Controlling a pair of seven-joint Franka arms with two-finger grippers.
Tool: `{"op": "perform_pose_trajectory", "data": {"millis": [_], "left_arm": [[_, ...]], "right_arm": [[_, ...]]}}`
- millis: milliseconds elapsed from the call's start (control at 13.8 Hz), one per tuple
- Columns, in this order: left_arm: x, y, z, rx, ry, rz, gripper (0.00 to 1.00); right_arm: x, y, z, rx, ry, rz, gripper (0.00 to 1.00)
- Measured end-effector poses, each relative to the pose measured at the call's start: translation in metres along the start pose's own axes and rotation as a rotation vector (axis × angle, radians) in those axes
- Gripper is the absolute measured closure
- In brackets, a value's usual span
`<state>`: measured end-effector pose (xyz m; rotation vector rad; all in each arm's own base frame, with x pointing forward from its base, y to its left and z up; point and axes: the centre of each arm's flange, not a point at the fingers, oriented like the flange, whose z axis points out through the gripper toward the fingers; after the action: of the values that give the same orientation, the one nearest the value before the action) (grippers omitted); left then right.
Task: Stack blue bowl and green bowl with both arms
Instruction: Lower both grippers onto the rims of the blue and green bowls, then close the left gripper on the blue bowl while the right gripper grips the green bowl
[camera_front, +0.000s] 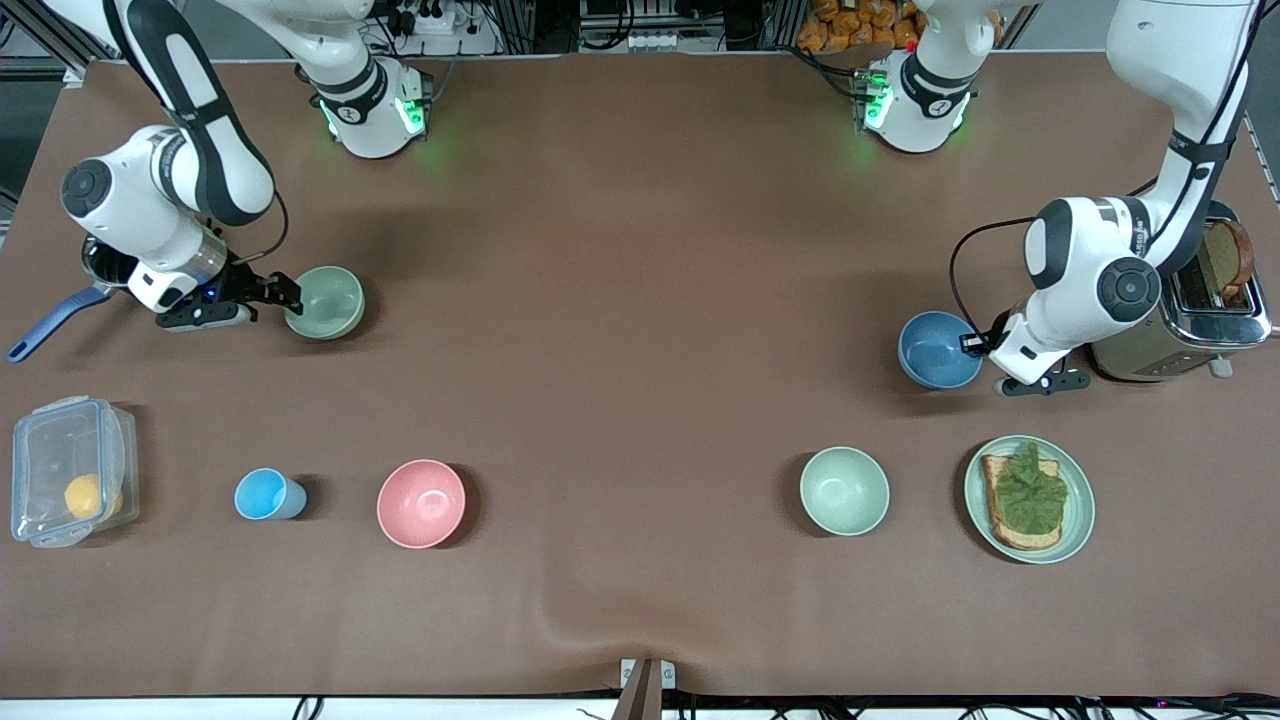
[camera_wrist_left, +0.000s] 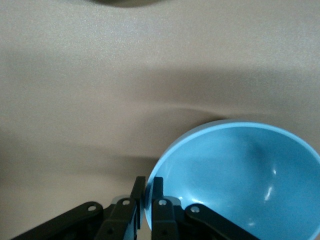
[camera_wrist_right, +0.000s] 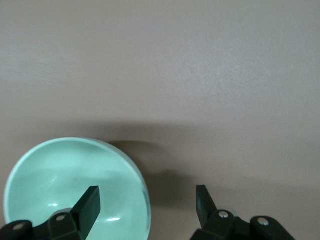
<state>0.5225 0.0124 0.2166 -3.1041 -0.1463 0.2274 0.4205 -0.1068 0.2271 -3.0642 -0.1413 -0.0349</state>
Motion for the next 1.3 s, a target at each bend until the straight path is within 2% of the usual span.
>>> {"op": "perform_pose_trajectory", "data": {"millis": [72, 435, 652, 725, 797, 870, 1304], "left_arm": [[0.001, 0.001, -0.002, 0.0, 0.003, 0.001, 0.94], [0.002, 0.002, -0.007, -0.001, 0.014, 0.003, 0.95], [0.006, 0.001, -0.013, -0.002, 0.028, 0.001, 0.95], [0.009, 0.001, -0.017, -0.002, 0.038, 0.0, 0.95], [0.011, 0.0, -0.022, -0.003, 0.048, -0.002, 0.95], [0.014, -0.001, -0.028, -0.003, 0.06, -0.003, 0.95], [0.03, 0.006, -0.085, 0.006, 0.068, 0.006, 0.95]], "right_arm": [[-0.001, 0.001, 0.004, 0.0, -0.005, 0.0, 0.22], [-0.006, 0.001, 0.013, 0.012, -0.022, 0.016, 0.74], [-0.011, 0.0, 0.02, 0.019, -0.037, 0.023, 0.78], [-0.011, 0.0, 0.021, 0.02, -0.039, 0.024, 0.83], [-0.011, 0.0, 0.021, 0.023, -0.04, 0.027, 0.93], [-0.011, -0.001, 0.021, 0.029, -0.039, 0.038, 0.96], [-0.001, -0.036, 0.023, 0.139, -0.046, 0.128, 0.96]]}}
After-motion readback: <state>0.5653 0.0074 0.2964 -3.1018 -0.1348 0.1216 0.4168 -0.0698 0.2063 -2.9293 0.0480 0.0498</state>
